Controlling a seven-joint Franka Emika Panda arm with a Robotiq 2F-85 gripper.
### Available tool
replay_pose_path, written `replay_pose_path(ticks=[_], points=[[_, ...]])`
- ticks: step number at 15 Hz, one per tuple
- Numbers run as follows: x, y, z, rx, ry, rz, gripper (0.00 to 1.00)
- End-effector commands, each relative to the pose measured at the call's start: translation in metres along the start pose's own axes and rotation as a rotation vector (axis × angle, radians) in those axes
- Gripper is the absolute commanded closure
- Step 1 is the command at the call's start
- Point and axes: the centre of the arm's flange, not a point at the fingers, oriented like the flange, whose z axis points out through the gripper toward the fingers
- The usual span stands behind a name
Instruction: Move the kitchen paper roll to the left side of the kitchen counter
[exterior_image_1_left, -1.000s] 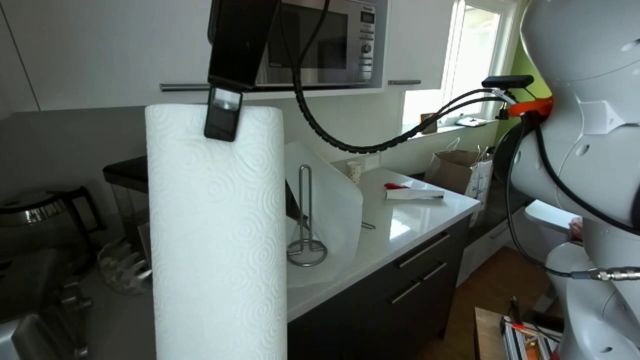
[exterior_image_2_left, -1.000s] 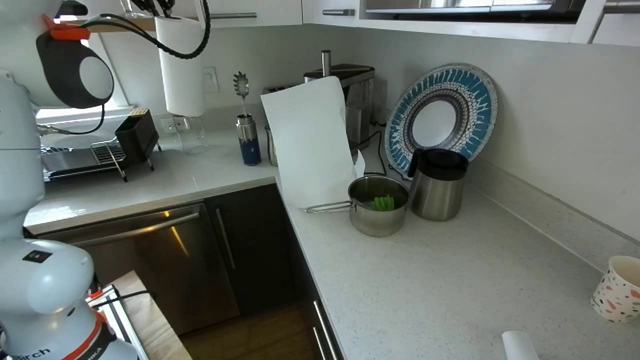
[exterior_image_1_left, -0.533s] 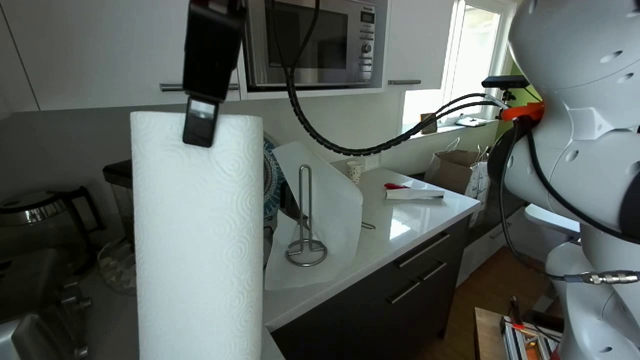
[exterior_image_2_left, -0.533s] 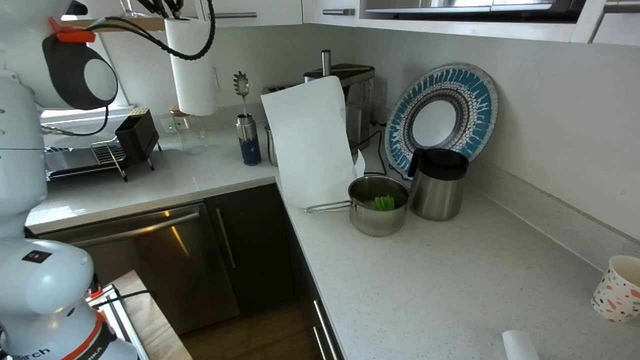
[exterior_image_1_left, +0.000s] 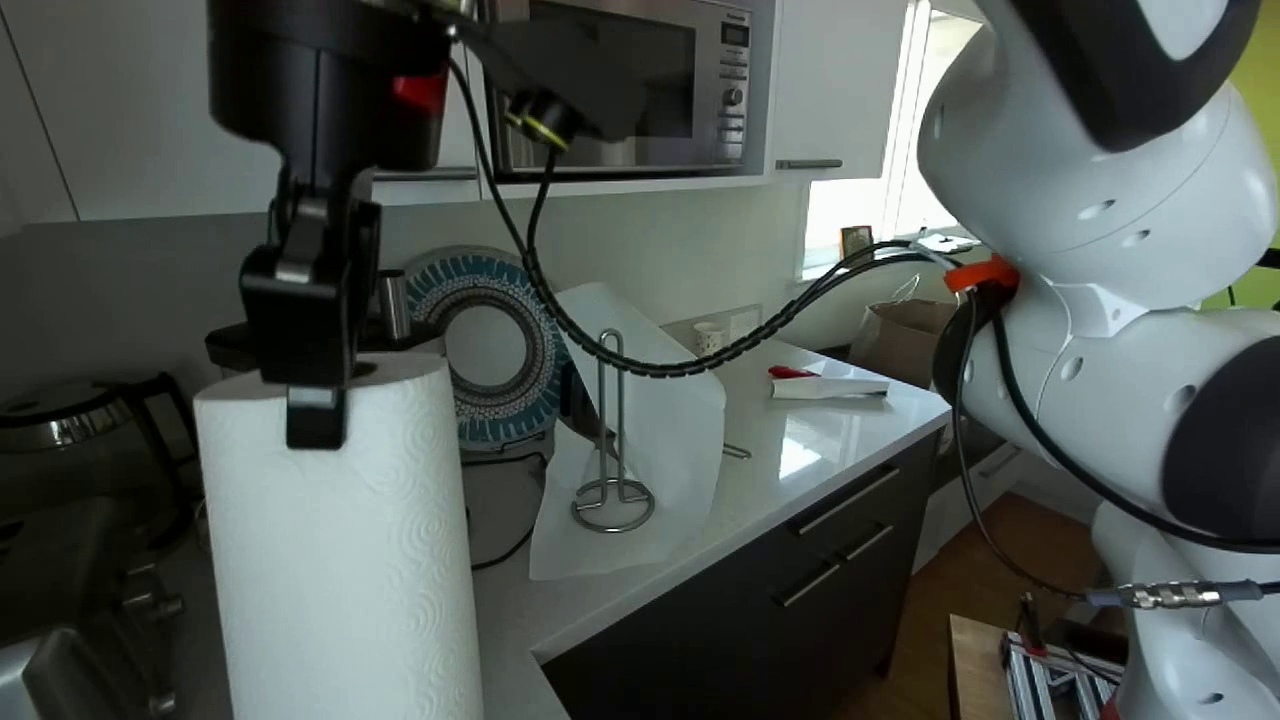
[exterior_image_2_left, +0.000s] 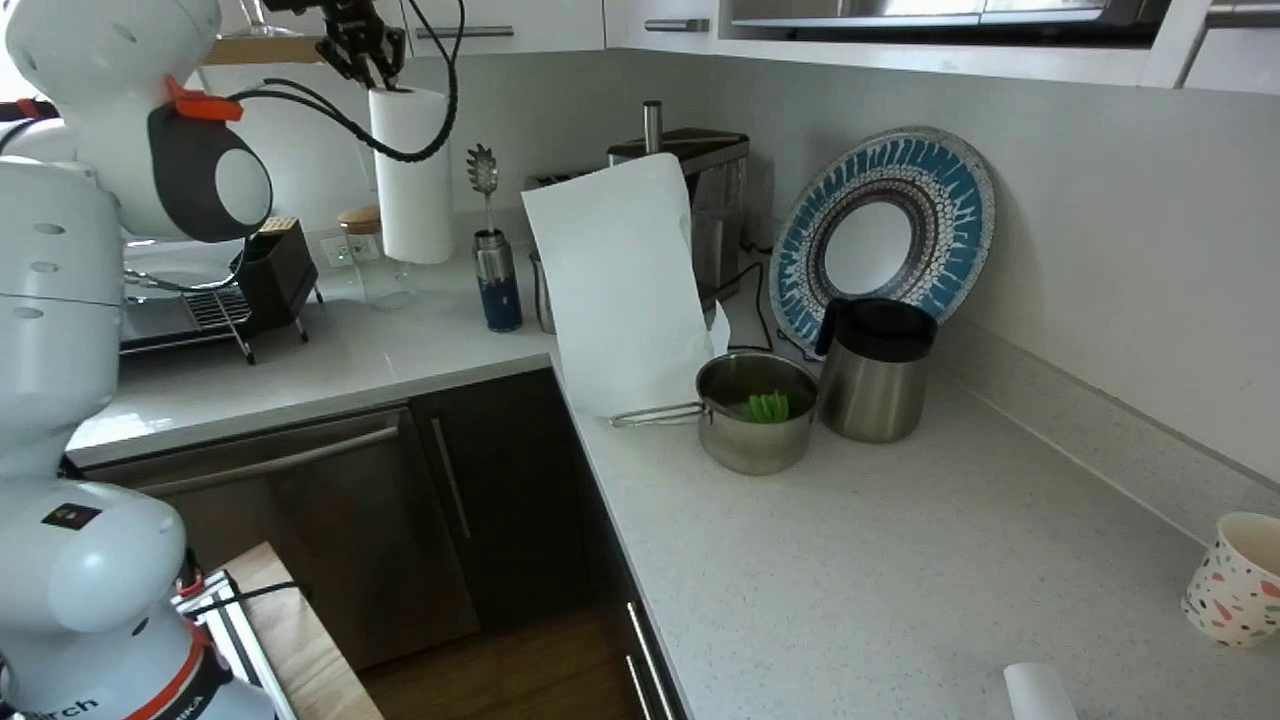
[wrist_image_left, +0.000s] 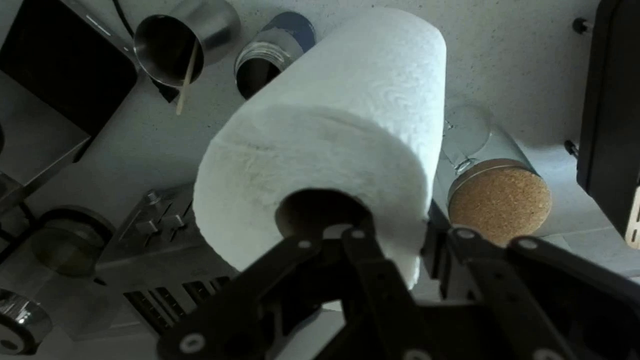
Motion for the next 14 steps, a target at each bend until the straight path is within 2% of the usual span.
replay_pose_path(ticks=[1, 6, 8, 9, 14], points=[[-0.041, -0.034, 0.059, 0.012, -0.046, -0.044, 0.93], [-0.045, -0.056, 0.078, -0.038, -0.061, -0.042, 0.93], [-0.046, -0.056, 0.080, -0.019, -0.070, -0.014, 0.93], [0.022, -0.046, 0.054, -0.013, -0.076, -0.045, 0.73], [0.022, -0.045, 0.054, -0.015, -0.076, -0.032, 0.73]])
